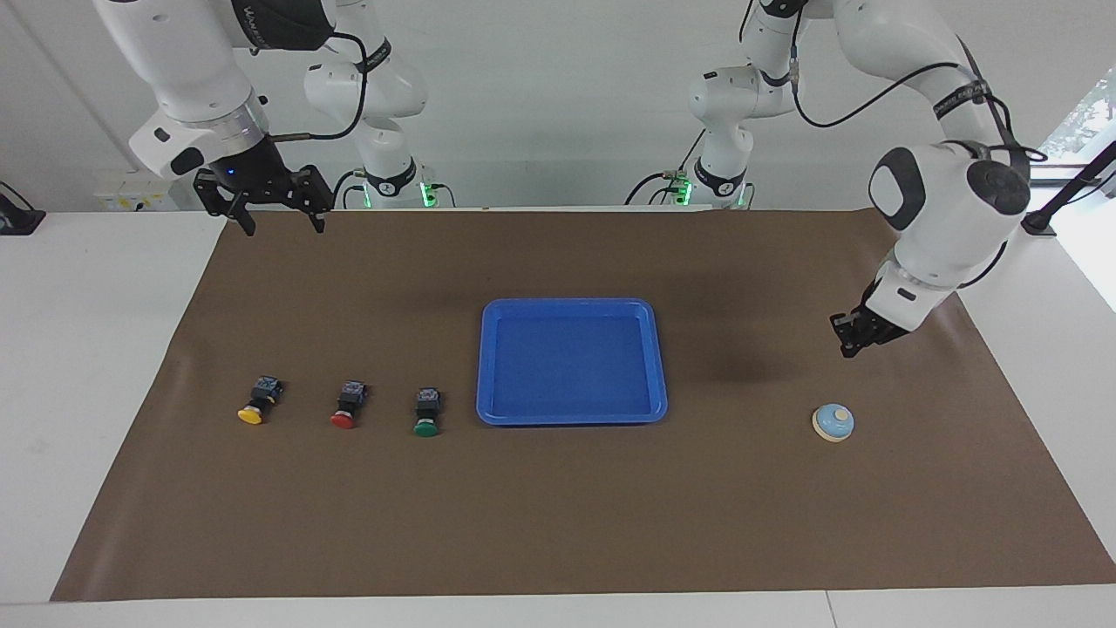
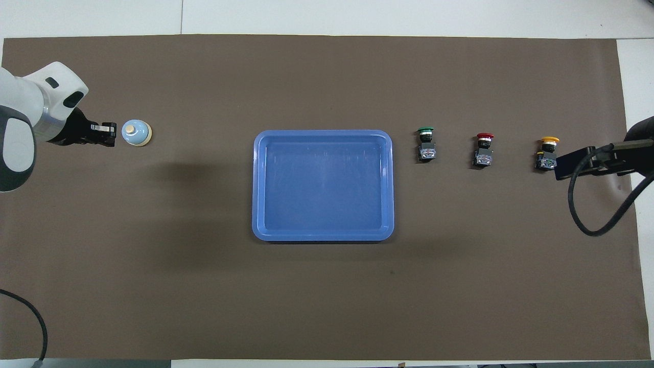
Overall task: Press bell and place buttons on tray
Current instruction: 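Move the left gripper over the white bell and lower it, then press down on the bell top with the left gripper, then lift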
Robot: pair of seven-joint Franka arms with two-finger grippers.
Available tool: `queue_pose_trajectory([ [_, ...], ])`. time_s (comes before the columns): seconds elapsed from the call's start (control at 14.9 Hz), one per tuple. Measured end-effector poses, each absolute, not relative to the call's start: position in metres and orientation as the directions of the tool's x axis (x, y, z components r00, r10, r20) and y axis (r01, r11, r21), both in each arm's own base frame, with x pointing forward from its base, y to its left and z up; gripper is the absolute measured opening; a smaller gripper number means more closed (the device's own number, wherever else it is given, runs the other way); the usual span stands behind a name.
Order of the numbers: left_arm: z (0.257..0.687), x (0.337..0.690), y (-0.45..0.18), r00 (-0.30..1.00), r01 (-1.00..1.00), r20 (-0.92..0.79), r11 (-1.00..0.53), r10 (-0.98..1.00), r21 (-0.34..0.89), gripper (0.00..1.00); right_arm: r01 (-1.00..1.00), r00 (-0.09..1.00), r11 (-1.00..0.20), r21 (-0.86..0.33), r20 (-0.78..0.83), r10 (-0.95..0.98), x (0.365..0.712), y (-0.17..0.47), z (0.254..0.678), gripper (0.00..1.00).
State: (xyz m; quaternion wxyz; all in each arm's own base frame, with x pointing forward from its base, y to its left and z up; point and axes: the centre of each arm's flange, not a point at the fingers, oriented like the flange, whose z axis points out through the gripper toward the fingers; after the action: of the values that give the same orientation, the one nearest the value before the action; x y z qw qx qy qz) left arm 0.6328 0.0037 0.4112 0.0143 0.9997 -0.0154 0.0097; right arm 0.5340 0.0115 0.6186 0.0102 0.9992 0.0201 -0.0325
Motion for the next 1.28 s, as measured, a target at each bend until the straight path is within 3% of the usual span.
queue_pose_trajectory([
  [0.2,0.388,0.641,0.018,1.0,-0.008,0.026,-1.0,-0.007,0.03,0.01,0.041,0.997,-0.999,0.019,-0.065,0.039,0.534,0.012,0.619,1.0],
  [1.28,0.355,0.661,0.003,0.998,0.012,0.069,-0.999,0.014,0.032,0.01,0.041,0.997,-0.999,0.019,-0.065,0.039,0.534,0.012,0.619,1.0],
])
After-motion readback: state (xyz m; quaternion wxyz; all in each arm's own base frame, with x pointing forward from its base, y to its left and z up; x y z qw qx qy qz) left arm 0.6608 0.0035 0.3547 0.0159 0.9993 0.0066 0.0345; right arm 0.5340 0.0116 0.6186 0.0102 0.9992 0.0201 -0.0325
